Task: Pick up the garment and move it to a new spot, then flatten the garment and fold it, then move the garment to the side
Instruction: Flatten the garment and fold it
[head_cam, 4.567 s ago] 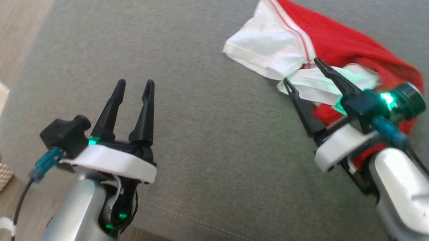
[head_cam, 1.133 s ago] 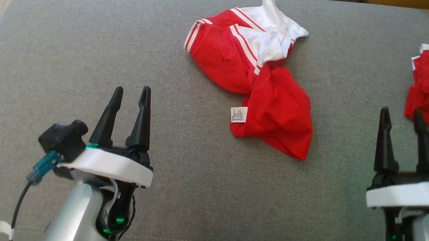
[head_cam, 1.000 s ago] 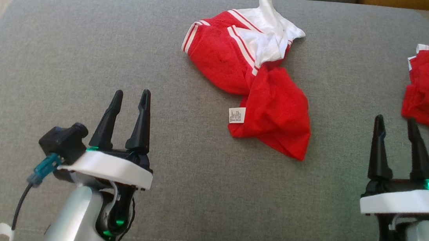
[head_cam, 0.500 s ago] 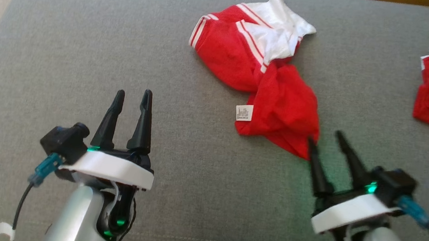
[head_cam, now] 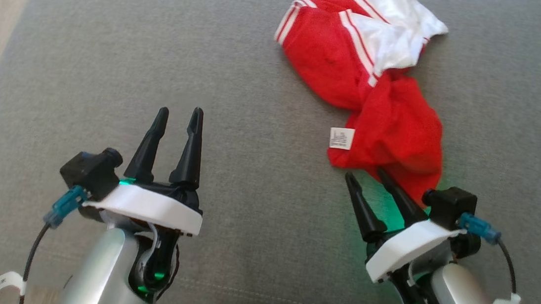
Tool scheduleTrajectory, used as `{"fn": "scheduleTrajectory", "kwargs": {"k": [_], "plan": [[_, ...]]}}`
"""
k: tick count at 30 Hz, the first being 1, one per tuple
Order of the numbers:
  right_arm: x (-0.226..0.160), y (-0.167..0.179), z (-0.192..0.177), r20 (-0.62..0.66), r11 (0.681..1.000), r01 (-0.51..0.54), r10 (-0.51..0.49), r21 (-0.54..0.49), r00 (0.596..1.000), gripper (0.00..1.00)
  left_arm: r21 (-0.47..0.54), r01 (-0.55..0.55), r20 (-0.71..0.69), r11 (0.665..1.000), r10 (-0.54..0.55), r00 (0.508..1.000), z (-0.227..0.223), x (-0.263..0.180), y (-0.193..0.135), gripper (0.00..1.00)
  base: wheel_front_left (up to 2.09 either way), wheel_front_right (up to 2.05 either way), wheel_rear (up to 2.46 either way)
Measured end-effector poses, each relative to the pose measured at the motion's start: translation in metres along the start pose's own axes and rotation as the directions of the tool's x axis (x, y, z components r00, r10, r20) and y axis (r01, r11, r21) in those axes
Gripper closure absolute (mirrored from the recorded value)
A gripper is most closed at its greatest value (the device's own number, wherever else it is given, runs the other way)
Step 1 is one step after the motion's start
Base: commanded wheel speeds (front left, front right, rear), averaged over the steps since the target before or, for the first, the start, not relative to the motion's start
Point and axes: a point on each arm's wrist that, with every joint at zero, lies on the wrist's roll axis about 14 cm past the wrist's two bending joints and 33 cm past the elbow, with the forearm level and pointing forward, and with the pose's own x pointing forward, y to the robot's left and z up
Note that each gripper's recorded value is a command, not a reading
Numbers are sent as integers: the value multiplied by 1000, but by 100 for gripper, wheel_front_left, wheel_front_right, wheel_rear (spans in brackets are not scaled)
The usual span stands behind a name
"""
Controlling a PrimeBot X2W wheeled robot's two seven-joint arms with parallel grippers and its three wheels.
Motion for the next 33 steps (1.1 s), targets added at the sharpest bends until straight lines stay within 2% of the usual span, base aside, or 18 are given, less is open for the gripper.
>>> {"fn": "scheduleTrajectory", "kwargs": {"k": [14, 15, 16, 17, 22, 27, 30, 33], "plan": [[36, -7, -6, -57, 1000, -6, 7, 21, 998, 0, 9, -61, -7, 998, 61, 998, 0, -10, 18, 0, 0, 0, 0], [38, -9, -6, -56, 1000, -3, 4, 20, 998, 11, 10, -65, -7, 998, 65, 998, 0, -10, 19, 0, 0, 0, 0], [40, -10, -6, -57, 1000, -1, 2, 20, 998, 81, 11, -68, -7, 998, 69, 998, 0, -11, 20, 0, 0, 0, 0], [41, -10, -7, -59, 1000, -2, 3, 18, 998, 100, 11, -71, -6, 997, 71, 997, 0, -11, 21, 0, 0, 0, 0], [40, -4, 2, -40, 1000, -18, 18, 1, 999, 100, 12, -72, 5, 997, 72, 997, 4, -12, 20, 0, 0, 0, 0], [30, -1, 26, -17, 998, -42, 41, -44, 999, 100, 8, -52, 15, 999, 52, 999, 7, -9, 13, 0, 0, 0, 0], [16, -2, 39, -46, 995, -65, 62, -80, 997, 100, 6, -35, 15, 999, 35, 999, 6, -6, 8, 0, 0, 0, 0], [-14, -29, 56, -128, 987, -38, 17, -156, 992, 100, 2, 5, 6, 1000, -5, 1000, 2, -1, -5, 0, 0, 0, 0]]}}
